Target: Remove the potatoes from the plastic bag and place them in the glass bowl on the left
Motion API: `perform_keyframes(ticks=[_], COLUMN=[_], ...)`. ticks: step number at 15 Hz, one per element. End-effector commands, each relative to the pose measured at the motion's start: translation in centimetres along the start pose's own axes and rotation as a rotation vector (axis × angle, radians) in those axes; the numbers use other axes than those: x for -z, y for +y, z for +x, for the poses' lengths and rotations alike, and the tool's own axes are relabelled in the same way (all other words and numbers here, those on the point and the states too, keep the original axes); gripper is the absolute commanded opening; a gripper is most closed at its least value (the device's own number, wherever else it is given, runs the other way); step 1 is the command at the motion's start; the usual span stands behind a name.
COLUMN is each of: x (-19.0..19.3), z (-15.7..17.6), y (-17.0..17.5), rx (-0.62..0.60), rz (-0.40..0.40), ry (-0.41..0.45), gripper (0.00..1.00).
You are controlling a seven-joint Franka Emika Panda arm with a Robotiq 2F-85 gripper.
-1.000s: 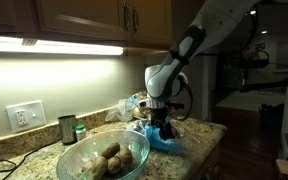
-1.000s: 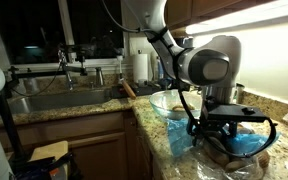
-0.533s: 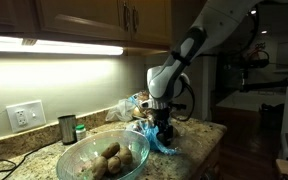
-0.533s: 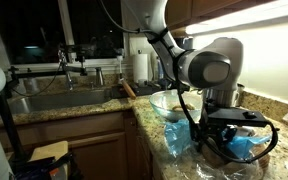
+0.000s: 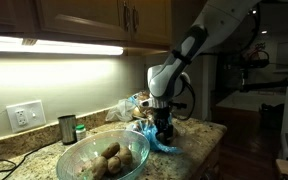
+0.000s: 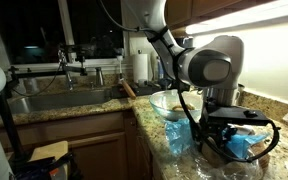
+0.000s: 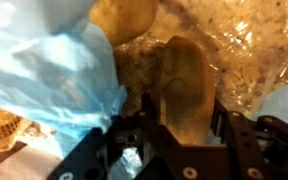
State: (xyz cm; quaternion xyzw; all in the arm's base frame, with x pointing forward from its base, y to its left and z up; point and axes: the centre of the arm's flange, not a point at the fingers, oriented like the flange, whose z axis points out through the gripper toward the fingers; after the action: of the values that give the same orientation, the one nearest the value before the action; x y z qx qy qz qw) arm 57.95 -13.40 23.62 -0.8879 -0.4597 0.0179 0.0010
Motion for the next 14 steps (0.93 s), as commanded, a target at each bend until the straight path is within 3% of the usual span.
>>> perform_keyframes(ticks=[1, 14], x=[3.4, 11.4], z=[-1.0, -0.2], y=[-2.4, -4.3], rx=[-0.006, -0.075], rz=[-0.022, -0.105], ry=[0.002, 0.046], gripper=[0.29, 0.29])
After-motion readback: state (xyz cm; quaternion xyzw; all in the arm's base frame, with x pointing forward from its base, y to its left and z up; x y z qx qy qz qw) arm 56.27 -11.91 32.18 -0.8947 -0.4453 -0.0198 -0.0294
